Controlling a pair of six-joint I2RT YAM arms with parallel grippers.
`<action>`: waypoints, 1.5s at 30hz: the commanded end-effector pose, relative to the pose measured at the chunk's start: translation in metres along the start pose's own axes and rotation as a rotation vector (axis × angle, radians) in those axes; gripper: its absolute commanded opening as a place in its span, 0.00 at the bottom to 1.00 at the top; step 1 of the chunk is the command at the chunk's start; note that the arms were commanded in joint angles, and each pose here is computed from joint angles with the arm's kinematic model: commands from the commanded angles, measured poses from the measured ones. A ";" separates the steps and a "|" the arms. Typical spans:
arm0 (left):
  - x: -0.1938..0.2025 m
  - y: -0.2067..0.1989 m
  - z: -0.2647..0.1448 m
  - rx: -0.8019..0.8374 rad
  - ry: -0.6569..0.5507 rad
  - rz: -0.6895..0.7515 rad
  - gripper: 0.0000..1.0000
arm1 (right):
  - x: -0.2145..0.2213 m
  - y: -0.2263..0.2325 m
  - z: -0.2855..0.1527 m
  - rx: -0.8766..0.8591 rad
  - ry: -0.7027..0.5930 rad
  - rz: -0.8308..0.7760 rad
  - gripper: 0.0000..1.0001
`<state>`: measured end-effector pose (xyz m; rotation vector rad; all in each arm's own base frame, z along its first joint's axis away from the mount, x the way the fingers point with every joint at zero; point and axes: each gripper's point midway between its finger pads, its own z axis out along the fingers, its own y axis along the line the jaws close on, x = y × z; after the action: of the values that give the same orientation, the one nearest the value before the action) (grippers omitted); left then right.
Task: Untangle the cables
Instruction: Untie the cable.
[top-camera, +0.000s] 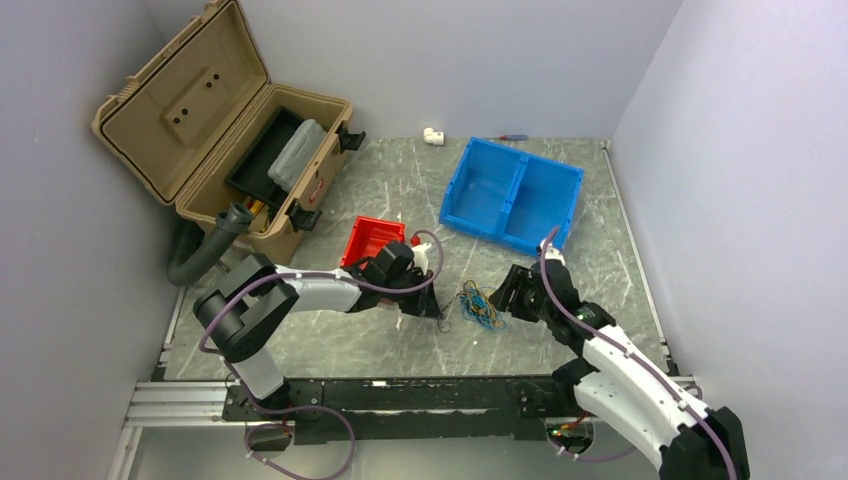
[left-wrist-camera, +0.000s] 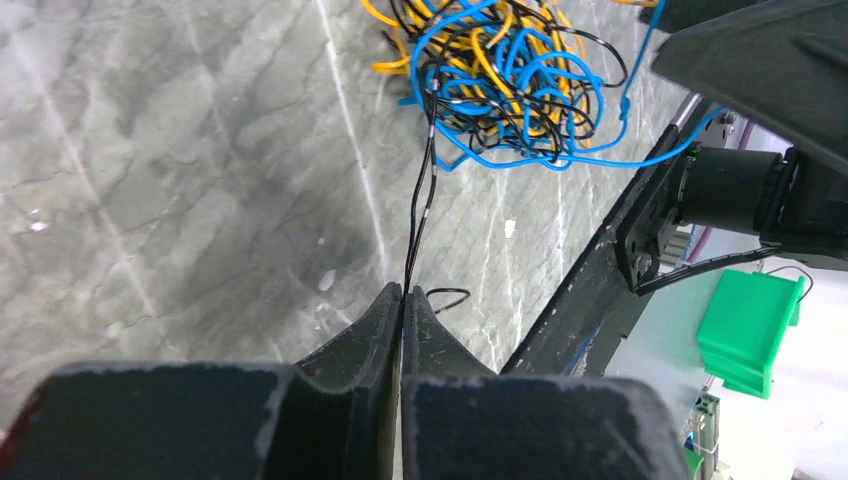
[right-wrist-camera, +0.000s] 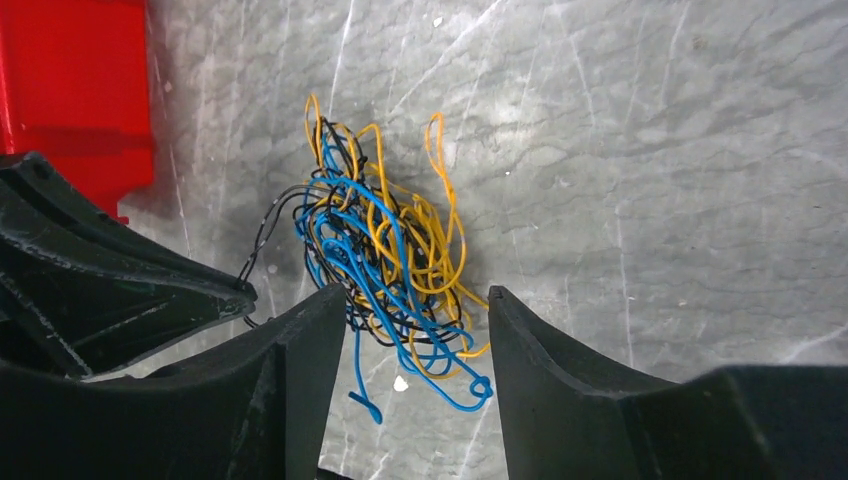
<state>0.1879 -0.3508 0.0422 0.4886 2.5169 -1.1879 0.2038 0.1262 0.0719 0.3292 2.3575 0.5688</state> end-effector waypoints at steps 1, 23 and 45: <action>-0.022 -0.022 -0.002 0.026 -0.065 0.053 0.13 | -0.002 0.025 0.006 -0.115 0.026 -0.031 0.59; -0.044 -0.038 0.061 0.033 -0.032 -0.068 0.50 | 0.033 0.023 0.023 -0.176 0.142 0.002 0.30; -0.048 0.003 0.029 -0.288 -0.014 0.102 0.00 | 0.002 -0.055 0.010 0.297 -0.076 0.186 0.27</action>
<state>0.2240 -0.4199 0.0383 0.4775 2.5474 -1.0694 0.1998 0.1111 0.0308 0.5411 2.4212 0.4552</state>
